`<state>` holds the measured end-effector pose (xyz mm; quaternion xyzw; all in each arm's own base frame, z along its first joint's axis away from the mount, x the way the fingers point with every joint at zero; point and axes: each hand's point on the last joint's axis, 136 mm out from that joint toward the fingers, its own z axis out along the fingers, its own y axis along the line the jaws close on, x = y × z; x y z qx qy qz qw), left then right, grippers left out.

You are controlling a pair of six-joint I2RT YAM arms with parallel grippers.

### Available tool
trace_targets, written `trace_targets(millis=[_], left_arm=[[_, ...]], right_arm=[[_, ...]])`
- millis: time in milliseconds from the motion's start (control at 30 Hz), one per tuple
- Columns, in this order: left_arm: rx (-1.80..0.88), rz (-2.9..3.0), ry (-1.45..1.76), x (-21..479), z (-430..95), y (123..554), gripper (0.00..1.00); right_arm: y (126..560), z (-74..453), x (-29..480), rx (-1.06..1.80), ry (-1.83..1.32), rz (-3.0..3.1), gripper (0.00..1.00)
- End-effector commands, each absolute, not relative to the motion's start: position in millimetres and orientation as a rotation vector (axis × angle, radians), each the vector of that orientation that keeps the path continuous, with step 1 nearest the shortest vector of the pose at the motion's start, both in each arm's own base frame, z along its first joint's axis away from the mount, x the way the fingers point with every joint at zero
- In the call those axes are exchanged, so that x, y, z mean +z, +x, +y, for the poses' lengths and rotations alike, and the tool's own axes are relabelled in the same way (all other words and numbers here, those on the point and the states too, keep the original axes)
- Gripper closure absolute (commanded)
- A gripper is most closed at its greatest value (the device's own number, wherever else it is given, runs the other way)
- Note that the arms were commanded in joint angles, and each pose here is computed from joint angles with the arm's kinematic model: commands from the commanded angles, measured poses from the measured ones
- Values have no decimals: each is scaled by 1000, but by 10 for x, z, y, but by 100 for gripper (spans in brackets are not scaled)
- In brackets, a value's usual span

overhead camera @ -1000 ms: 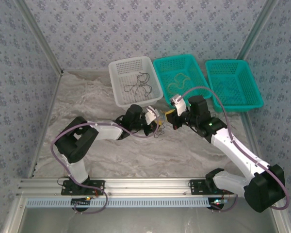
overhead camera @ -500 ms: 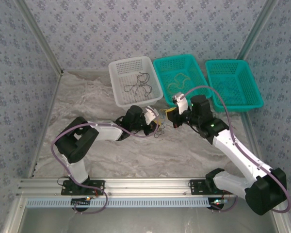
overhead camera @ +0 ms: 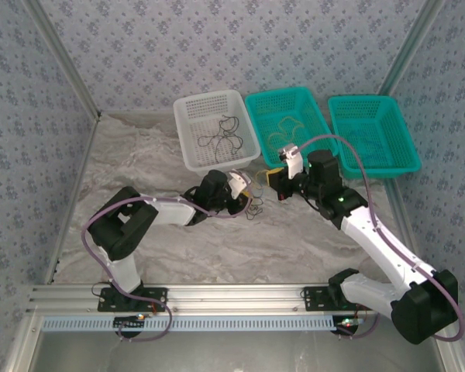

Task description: Untangle the cables

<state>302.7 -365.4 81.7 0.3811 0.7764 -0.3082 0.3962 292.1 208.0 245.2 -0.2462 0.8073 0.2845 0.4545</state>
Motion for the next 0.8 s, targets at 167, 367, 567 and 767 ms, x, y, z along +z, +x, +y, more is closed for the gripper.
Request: trace_targets(millis=[167,367,567,767], left_arm=[[-787,2049,920,641,-3527,2987,82],[-790,2082,917,562,-3490,2954,83],[-976,1971,878,951,-3668,2895,46],[-965,1739,898,1211,-3817,2900,9]], right_arm=[[3013,1778,2787,586,-434,1908,100],[2942,1709,3048,662,-398,1825,100],[2912,1808,3051,727,-438,1848,100],[2888,1873,3116,789,-436,1836,100]])
